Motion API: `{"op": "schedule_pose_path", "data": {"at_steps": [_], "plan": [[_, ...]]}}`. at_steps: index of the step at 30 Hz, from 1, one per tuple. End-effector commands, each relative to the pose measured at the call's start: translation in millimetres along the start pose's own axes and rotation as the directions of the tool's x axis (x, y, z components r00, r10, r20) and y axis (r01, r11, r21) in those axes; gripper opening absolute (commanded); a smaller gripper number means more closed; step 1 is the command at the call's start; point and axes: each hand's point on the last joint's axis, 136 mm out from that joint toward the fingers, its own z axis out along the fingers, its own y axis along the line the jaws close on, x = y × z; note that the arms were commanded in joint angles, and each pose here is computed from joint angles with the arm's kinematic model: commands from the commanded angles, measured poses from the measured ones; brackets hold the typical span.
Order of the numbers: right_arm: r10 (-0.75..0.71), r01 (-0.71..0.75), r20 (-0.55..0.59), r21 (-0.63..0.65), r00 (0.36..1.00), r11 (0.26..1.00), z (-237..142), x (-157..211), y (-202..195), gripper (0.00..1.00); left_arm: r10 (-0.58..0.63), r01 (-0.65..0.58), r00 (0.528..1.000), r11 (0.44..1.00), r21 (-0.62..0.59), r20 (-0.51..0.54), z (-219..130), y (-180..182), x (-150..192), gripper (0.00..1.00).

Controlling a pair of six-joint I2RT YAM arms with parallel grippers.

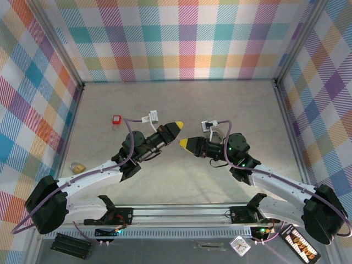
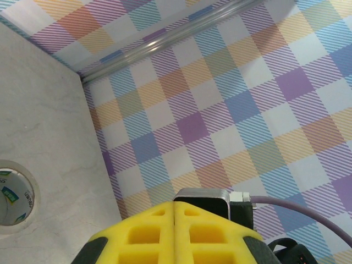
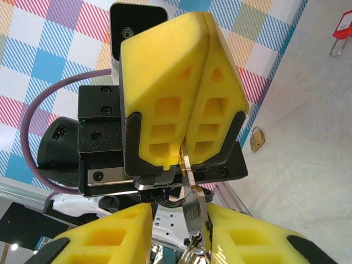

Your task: Unlock with the key

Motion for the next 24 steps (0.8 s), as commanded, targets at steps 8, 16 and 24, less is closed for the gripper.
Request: {"op": "schedule_pose_path", "data": {"at_steps": [8, 16, 24], "plan": [[-0.013, 0.013, 0.002, -0.025, 1.0, 1.0, 0.3, 1.2, 5.0, 0.22, 0.022, -0.023, 0.999, 0.999, 0.031, 0.04, -3.5, -3.6, -5.4, 0.0], [-0.012, 0.012, -0.006, -0.025, 1.0, 1.0, 3.0, 1.5, 4.3, 0.18, 0.018, -0.02, 0.999, 0.999, 0.036, 0.039, -1.5, -1.2, -3.0, 0.0], [-0.012, 0.012, -0.013, -0.025, 1.0, 1.0, 4.3, 2.4, 4.2, 0.09, 0.02, -0.021, 0.999, 0.999, 0.028, 0.028, -0.4, 3.8, 2.2, 0.0]]}}
